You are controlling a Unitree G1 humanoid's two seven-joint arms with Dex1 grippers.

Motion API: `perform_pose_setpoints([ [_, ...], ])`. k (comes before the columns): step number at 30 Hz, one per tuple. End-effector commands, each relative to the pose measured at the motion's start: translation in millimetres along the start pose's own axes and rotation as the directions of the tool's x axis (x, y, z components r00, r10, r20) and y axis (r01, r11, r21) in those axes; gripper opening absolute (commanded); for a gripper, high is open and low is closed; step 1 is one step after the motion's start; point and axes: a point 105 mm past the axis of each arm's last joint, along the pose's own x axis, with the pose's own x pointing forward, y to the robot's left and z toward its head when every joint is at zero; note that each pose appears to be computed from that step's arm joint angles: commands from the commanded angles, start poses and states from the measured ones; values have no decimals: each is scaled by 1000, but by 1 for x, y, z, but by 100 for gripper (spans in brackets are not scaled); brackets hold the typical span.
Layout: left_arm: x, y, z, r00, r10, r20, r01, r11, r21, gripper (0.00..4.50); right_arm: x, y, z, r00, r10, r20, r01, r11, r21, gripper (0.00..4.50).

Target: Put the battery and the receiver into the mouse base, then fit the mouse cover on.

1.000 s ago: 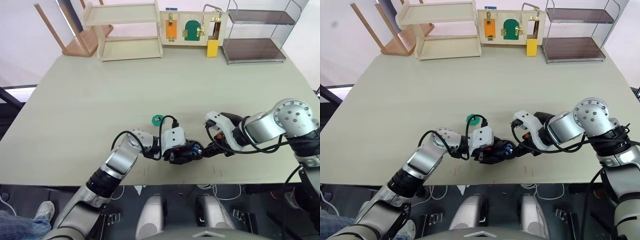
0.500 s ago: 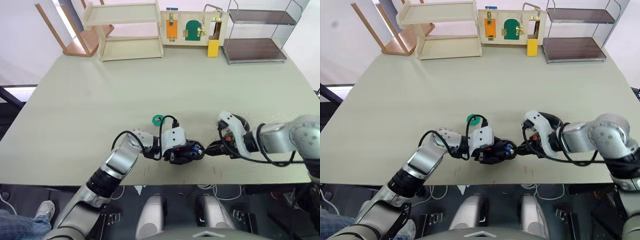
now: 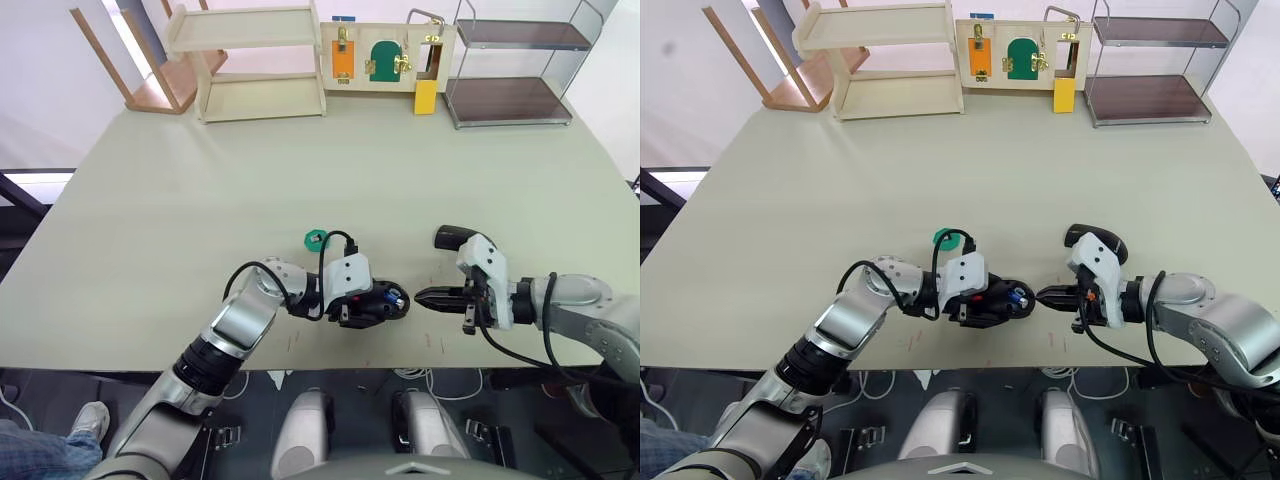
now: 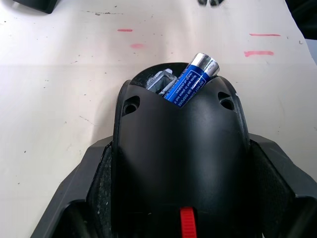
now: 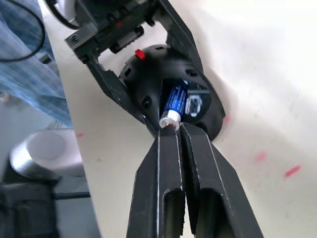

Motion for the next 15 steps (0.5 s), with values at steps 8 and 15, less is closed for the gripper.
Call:
perform_pose_setpoints([
  [8, 7, -12, -11, 999, -43, -33, 41, 998, -47, 294, 15, -3, -2, 990, 39, 137, -16, 986, -165, 12],
  [15, 6, -11, -12, 999, -39, -36, 37, 998, -51, 294, 22, -7, -4, 983, 28, 183, 4, 985, -173, 12],
])
